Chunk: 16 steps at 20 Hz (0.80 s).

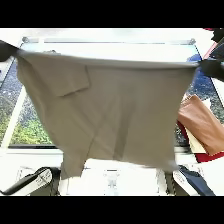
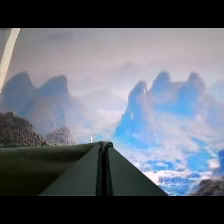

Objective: Fold the shirts.

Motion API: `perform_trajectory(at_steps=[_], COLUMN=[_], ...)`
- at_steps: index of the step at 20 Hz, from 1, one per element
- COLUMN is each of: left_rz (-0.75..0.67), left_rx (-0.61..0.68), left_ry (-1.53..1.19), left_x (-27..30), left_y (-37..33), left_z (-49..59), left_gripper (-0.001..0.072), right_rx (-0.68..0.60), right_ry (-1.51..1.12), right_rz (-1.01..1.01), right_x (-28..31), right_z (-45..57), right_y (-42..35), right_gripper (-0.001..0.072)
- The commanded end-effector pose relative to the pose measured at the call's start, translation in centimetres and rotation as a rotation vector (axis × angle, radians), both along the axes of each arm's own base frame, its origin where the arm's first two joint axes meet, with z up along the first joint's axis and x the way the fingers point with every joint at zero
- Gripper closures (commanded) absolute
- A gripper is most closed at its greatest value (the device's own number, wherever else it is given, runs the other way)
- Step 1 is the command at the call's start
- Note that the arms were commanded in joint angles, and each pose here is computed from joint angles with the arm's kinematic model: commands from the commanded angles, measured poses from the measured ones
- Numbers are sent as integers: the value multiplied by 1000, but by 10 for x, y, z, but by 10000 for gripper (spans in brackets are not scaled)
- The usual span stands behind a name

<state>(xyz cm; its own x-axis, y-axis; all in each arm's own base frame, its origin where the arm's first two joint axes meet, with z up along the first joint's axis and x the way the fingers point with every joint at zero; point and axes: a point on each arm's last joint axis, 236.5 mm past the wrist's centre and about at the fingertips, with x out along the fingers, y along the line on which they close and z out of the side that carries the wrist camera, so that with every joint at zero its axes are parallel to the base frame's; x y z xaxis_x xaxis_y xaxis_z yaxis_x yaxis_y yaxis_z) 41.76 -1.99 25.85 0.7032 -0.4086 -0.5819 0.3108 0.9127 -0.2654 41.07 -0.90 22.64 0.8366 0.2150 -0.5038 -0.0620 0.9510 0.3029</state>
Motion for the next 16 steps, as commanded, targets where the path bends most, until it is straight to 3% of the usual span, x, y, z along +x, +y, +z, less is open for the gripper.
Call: perform_trajectory(at_steps=[1, 4, 7, 9, 16], left_rz=[-115, -17, 207, 278, 138], left_rx=[-10, 97, 89, 68, 114], left_ry=[282, 339, 202, 109, 281], left_x=[37, 83, 139, 159, 118], left_y=[-32, -24, 2, 14, -4], left_z=[-141, -222, -230, -215, -229], left_gripper=[698, 698, 697, 698, 697], right_rx=[127, 105, 59, 41, 13], right_ry=[136, 149, 58, -1, 47], right_rz=[-2, -47, -129, -175, -94], right_x=[63, 107, 139, 149, 133], right_z=[-116, -181, -199, -193, -185], right_y=[13, 28, 24, 14, 25], right_gripper=[689, 689, 689, 689, 688])
